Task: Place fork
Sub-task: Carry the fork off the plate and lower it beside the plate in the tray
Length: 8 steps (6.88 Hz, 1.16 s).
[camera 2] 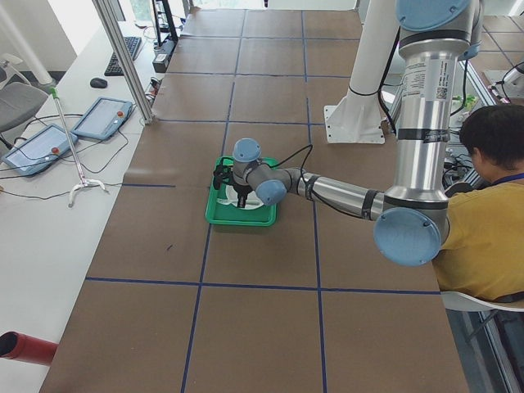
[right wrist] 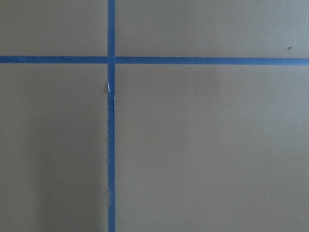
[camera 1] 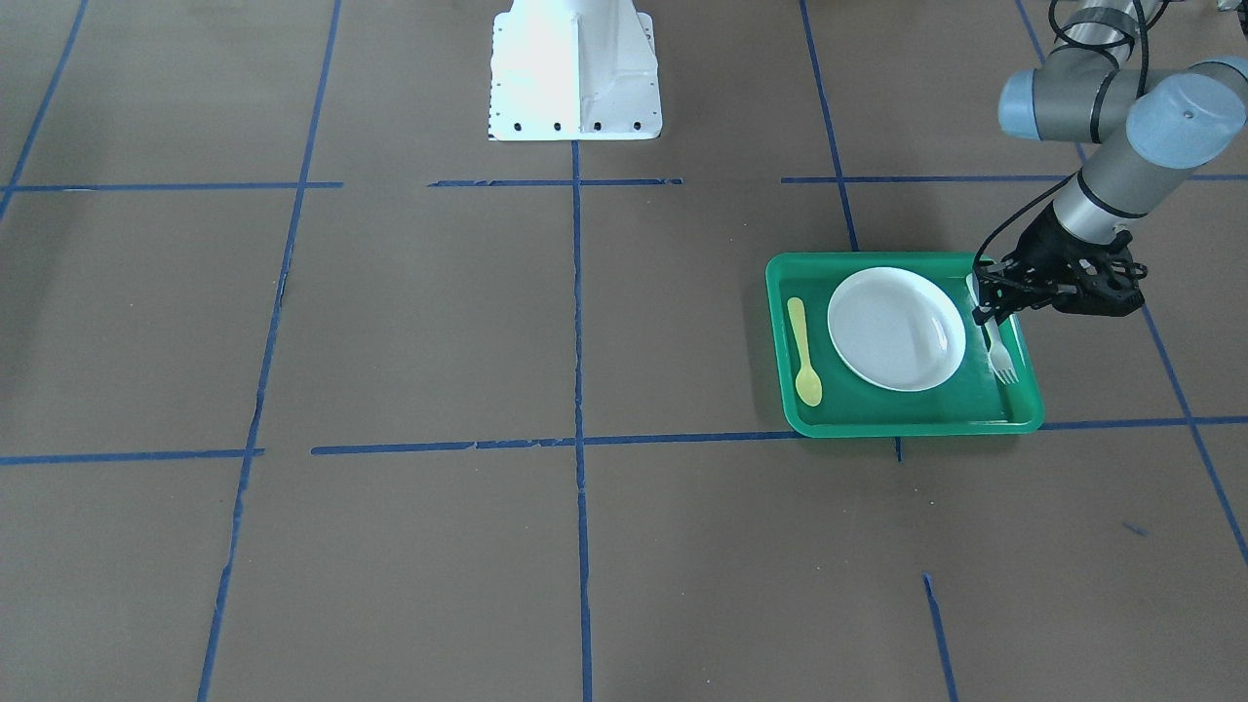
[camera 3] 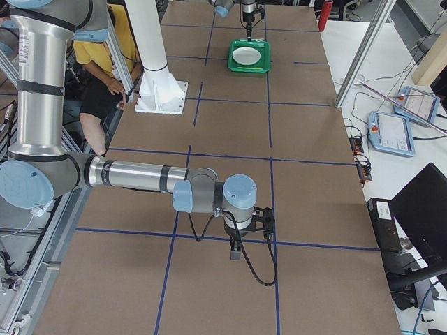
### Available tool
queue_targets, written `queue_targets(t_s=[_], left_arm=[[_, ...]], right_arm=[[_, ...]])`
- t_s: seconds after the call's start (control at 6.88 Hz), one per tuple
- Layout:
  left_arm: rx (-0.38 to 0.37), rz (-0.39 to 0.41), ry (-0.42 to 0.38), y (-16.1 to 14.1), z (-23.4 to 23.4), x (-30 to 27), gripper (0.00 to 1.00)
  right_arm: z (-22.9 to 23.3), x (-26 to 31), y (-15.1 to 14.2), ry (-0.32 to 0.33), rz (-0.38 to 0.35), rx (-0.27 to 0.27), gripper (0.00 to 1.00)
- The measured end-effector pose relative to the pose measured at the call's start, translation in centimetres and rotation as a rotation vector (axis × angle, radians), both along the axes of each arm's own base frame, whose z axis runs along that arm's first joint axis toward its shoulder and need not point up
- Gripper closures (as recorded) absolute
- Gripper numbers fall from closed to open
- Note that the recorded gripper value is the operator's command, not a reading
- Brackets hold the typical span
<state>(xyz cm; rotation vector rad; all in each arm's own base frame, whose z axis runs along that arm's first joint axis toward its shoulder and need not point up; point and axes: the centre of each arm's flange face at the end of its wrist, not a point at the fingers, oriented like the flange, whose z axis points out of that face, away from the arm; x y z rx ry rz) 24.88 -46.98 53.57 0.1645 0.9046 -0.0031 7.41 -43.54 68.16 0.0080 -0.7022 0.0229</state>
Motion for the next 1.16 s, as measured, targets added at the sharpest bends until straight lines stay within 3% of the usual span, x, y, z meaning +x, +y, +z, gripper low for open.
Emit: queue_targets(t_s=[0.29,0.44,0.58,0.73,1.16], left_arm=[[0.017,0.004,0.013,0.1,3.3,0.3,1.0],[0.014,0.006,0.012,0.1,3.9,0.3,0.77],[0.008,0.01,0.013,0.2,4.1,0.4,0.32],[0.003,0.02,0.02,0.3,3.9,0.4,0.19],[-0.006,0.047,0.05,0.6,3.2,0.4,0.09]], right_arm=[[0.0,0.0,0.0,0.001,0.0,0.001,0.0],[0.0,0.0,0.0,0.001,-0.001,0.001,0.0],[0.0,0.0,0.0,0.0,-0.001,0.001,0.0],[0.0,0.0,0.0,0.0,0.0,0.001,0.0],[0.0,0.0,0.0,0.0,0.0,0.001,0.0]])
